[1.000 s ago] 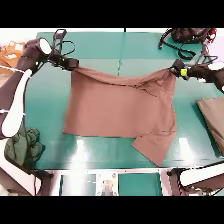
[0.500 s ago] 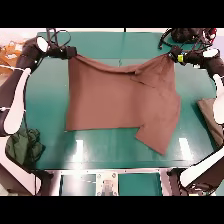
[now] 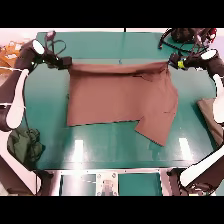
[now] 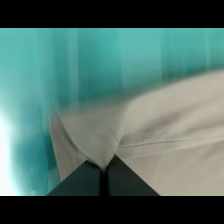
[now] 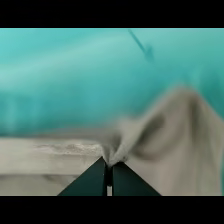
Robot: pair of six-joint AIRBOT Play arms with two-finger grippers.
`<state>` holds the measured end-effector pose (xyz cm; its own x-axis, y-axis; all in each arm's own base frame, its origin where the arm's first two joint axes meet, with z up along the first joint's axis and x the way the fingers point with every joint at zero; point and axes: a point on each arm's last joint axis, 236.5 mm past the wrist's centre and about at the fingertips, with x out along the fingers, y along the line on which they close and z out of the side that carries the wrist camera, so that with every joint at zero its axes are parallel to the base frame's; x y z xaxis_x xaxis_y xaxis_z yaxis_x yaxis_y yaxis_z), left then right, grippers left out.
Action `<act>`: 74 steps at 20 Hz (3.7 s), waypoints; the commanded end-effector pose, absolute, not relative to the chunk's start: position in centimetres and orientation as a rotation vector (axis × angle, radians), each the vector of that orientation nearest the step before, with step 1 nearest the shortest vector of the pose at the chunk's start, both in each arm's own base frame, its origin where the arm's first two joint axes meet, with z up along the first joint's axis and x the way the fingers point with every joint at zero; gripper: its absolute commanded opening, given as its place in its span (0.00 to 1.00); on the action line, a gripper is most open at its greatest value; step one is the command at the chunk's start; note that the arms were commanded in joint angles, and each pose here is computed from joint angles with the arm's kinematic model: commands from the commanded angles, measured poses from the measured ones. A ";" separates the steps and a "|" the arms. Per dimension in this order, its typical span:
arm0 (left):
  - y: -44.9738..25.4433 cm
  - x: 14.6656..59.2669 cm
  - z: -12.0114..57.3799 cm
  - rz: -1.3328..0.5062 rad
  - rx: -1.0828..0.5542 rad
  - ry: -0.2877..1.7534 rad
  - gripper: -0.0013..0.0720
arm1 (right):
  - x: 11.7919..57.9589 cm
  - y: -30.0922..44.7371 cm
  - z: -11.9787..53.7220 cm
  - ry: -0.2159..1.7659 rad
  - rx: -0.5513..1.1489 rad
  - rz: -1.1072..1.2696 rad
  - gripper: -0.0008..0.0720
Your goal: Fold the shirts.
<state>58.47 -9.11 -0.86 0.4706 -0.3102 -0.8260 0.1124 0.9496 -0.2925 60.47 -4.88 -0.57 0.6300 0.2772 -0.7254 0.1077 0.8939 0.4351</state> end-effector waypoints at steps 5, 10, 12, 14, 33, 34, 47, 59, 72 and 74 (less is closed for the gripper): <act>-8.7 50.8 -7.0 -0.285 -0.124 1.429 0.05 | 55.7 -8.2 -6.0 1.106 0.351 0.011 0.03; -8.6 50.7 -7.3 -0.280 -0.123 1.436 0.05 | 54.4 -7.9 -7.7 1.157 0.363 0.013 0.03; -8.7 50.0 -8.0 -0.285 -0.125 1.476 0.05 | 53.8 -7.9 -8.1 1.182 0.361 0.014 0.03; -8.8 49.3 -9.1 -0.278 -0.140 1.520 0.05 | 53.7 -7.9 -8.1 1.188 0.364 0.016 0.03; -7.2 44.2 0.2 -0.312 -0.114 1.691 0.05 | 43.0 -7.7 1.9 1.440 0.400 -0.098 0.03; -7.3 43.9 0.9 -0.312 -0.113 1.676 0.05 | 41.8 -7.4 2.1 1.451 0.407 -0.107 0.03; -8.8 27.6 -0.7 -0.204 -0.346 1.413 0.34 | 22.1 -4.3 -7.9 1.492 0.711 -0.338 0.49; -14.7 24.4 -7.5 -0.167 -0.678 1.441 0.82 | 27.1 1.8 -11.9 1.395 0.922 -0.083 0.46; -16.7 32.8 -8.0 -0.091 -0.711 1.164 0.34 | 28.0 2.1 -11.3 1.359 0.907 -0.031 0.60; -16.8 32.5 -8.0 -0.099 -0.698 1.181 0.07 | 27.8 2.2 -11.2 1.368 0.910 -0.022 0.60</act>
